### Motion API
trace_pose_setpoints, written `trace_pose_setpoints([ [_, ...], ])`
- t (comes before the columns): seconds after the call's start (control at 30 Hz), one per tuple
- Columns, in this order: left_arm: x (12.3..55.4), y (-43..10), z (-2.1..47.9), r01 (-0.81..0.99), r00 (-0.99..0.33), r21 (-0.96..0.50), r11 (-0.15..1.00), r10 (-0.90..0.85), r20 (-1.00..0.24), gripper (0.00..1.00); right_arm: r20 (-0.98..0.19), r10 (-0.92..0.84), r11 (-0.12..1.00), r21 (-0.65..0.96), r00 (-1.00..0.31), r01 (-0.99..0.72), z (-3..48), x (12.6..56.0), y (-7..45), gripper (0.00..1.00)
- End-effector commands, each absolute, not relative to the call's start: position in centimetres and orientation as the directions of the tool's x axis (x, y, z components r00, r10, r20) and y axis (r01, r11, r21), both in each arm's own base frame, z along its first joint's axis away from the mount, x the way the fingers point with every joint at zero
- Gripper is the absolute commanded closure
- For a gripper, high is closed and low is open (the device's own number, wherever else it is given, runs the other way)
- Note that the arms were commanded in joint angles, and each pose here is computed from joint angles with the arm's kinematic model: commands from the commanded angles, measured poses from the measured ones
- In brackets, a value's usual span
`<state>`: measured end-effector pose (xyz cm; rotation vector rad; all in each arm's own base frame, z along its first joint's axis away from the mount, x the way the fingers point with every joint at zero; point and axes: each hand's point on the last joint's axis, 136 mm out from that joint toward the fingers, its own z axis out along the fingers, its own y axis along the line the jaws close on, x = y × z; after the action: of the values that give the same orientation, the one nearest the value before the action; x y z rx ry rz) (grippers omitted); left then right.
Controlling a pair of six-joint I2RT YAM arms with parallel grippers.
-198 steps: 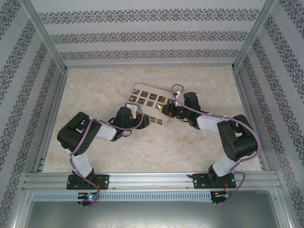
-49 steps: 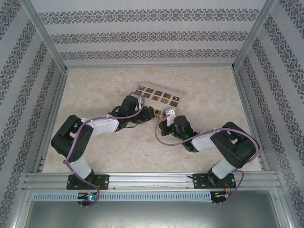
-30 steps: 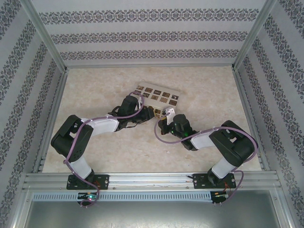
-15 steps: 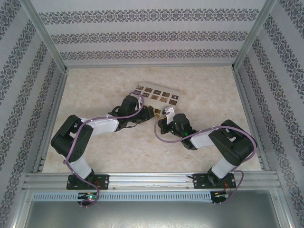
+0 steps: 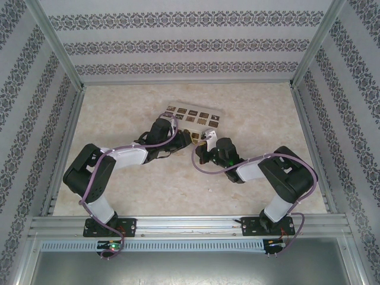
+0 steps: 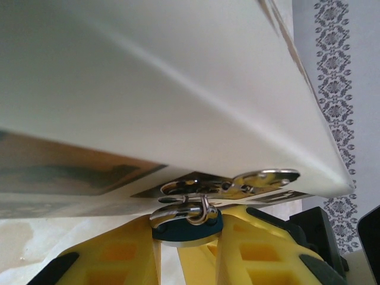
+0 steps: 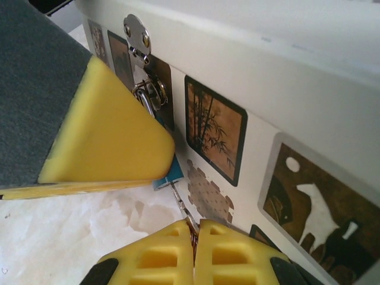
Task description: Unlock a padlock with a key
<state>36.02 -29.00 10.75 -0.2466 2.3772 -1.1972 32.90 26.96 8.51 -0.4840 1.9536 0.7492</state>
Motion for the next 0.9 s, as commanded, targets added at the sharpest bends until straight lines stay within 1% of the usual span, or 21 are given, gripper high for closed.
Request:
trace_pose_setpoints([
  [0.0,34.0,-31.3,13.2,0.135,-0.909,-0.843,0.521,-0.273,-0.315,0.76,-0.948,0.068,0.665,0.275,-0.31,-0.694,14.7,35.1,29.1,1.0],
  [0.3,33.8,-31.3,13.2,0.139,-0.912,-0.845,0.517,-0.266,-0.312,0.76,-0.962,0.094,0.61,0.26,-0.257,-0.749,17.6,36.4,31.0,1.0],
  [0.47,33.6,-31.4,13.1,0.139,-0.915,-0.845,0.516,-0.26,-0.309,0.76,-0.965,0.097,0.598,0.251,-0.242,-0.761,18.2,36.9,31.6,1.0],
  [0.7,34.3,-31.2,13.1,0.138,-0.908,-0.846,0.516,-0.274,-0.316,0.76,-0.951,0.089,0.617,0.286,-0.296,-0.733,16.0,36.8,31.2,1.0],
  [0.87,35.0,-31.2,12.0,0.126,-0.912,-0.85,0.512,-0.277,-0.302,0.76,-0.932,0.083,0.643,0.32,-0.352,-0.696,13.5,36.6,30.8,1.0],
])
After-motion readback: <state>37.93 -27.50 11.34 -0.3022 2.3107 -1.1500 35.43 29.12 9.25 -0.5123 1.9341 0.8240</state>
